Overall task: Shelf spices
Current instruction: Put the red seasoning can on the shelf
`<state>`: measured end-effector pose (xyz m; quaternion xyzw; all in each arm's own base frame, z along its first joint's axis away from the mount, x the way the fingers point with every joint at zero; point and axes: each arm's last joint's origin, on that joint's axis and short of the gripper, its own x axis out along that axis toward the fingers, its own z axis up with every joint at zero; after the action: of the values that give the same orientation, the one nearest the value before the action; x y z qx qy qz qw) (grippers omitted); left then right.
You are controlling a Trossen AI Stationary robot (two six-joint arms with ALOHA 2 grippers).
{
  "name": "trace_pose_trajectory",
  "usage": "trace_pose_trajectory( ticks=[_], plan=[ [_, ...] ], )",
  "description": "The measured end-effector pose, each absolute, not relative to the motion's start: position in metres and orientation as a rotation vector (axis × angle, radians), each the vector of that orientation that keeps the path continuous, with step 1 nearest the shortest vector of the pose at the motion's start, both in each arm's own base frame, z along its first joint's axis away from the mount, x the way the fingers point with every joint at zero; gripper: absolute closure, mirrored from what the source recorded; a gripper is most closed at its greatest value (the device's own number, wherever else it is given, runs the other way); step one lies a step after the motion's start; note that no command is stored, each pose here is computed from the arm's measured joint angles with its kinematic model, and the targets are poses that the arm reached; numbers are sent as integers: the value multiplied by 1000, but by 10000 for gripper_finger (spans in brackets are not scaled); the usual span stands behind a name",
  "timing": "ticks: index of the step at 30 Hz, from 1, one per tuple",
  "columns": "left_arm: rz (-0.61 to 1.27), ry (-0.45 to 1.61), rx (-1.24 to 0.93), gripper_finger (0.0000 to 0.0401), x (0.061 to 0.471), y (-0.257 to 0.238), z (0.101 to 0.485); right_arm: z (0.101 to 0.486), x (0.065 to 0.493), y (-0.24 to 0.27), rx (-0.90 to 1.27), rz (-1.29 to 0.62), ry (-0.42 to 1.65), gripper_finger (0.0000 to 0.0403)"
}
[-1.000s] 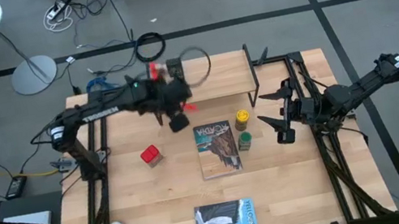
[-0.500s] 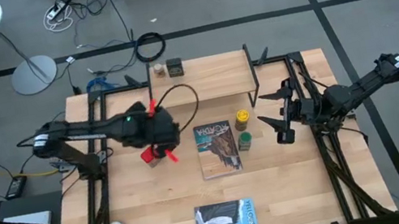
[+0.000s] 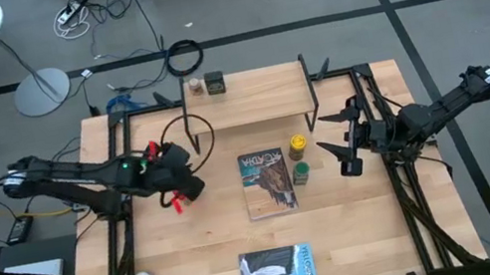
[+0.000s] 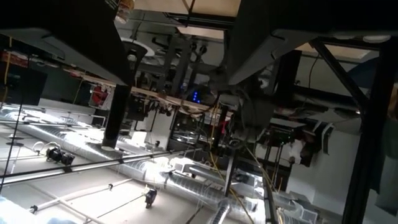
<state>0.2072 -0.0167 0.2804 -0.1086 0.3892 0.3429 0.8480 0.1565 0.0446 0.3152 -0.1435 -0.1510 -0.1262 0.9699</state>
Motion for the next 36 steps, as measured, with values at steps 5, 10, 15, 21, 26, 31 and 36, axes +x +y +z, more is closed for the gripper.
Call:
trace_pose_trajectory(
  ticks=[5, 10, 15, 21, 26, 31, 36],
  plan=[
    [676, 791, -185, 229, 209, -18, 294, 315, 157, 45, -290, -255, -305, 133],
    [653, 912, -227, 139, 211, -17, 283, 315, 157, 45, -290, -255, -304, 133],
    [689, 1036, -234, 89, 217, -18, 267, 315, 157, 45, -291, -255, -304, 133],
    [677, 1183, -398, 82, 227, -22, 248, 315, 156, 45, -289, -255, -306, 133],
    [706, 1225, -422, 82, 225, -30, 243, 315, 156, 45, -289, -255, -306, 133],
    [730, 1267, -430, 81, 220, -29, 237, 315, 157, 45, -289, -254, -306, 133],
    [713, 1286, -449, 81, 218, -29, 220, 315, 157, 45, -289, -254, -306, 133]
  ],
)
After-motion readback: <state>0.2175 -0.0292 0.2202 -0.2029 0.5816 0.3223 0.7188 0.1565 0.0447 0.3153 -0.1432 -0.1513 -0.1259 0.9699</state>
